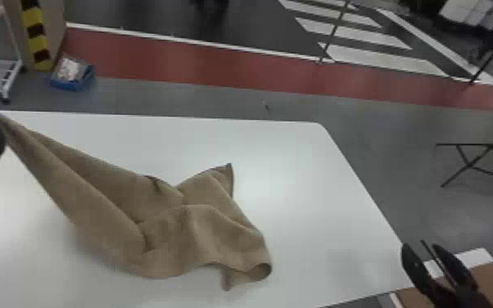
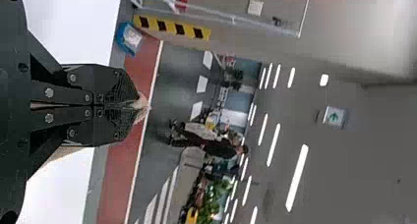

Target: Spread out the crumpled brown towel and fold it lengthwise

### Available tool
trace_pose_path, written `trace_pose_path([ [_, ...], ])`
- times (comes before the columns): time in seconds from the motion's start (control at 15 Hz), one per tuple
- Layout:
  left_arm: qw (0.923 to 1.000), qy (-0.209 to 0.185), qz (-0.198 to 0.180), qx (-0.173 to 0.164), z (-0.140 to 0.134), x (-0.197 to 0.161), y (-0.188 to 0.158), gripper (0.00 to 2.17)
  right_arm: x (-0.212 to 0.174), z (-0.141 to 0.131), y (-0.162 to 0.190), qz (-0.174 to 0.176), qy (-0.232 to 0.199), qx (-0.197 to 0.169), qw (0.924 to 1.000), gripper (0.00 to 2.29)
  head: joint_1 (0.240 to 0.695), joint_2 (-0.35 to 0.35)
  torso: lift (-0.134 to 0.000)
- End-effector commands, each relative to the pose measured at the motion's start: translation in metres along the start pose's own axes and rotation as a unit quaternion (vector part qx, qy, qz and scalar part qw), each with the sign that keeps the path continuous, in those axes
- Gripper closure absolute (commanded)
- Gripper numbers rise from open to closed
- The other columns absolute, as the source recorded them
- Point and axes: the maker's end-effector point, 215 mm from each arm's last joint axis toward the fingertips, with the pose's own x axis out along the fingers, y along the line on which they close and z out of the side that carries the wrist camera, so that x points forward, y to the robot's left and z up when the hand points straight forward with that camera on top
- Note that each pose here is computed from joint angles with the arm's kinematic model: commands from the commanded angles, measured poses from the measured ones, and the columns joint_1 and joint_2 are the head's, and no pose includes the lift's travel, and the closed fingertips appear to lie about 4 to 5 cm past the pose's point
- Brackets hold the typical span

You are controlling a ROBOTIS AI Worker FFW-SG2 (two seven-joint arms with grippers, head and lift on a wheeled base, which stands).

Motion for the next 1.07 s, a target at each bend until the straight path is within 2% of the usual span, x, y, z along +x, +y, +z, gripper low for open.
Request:
trace_pose_path([
  [0.0,0.9995,-0.012,0.027,-0.011,0.002,0.003,0.037,1.37,0.021,0.002,0.023,0.019,0.004,0.008,0.9998,0.14,0.695,-0.350,-0.124],
  [0.07,0.9990,-0.014,0.041,-0.009,-0.001,0.004,0.050,1.37,0.032,-0.004,0.037,0.034,0.019,0.022,0.9990,0.15,0.695,-0.350,-0.124],
  [0.2,0.9965,-0.038,0.073,-0.013,0.011,0.005,0.081,1.37,0.048,-0.003,0.066,0.061,0.030,0.031,0.9972,0.19,0.695,-0.350,-0.124],
  [0.27,0.9954,-0.048,0.081,-0.019,0.019,0.005,0.091,1.37,0.052,-0.004,0.075,0.069,0.039,0.033,0.9963,0.22,0.695,-0.320,-0.124],
  [0.47,0.9962,-0.047,0.070,-0.022,0.020,0.005,0.088,1.37,0.061,-0.017,0.119,0.115,0.067,0.039,0.9903,0.39,0.695,-0.233,-0.124],
  [0.6,0.9972,-0.040,0.059,-0.025,0.012,0.008,0.082,1.37,0.057,-0.029,0.171,0.168,0.087,0.033,0.9814,0.41,0.695,-0.197,-0.124],
  [0.73,0.9977,-0.036,0.052,-0.025,0.009,0.010,0.075,1.37,0.046,-0.039,0.231,0.226,0.108,0.018,0.9680,0.41,0.695,-0.131,-0.124],
  [0.87,0.9980,-0.033,0.050,-0.022,0.007,0.013,0.073,1.37,0.036,-0.048,0.276,0.265,0.126,-0.001,0.9561,0.41,0.695,-0.071,-0.124],
  [1.0,0.9980,-0.028,0.052,-0.021,0.003,0.013,0.075,1.37,0.028,-0.073,0.313,0.292,0.159,-0.036,0.9424,0.41,0.695,0.005,-0.124],
])
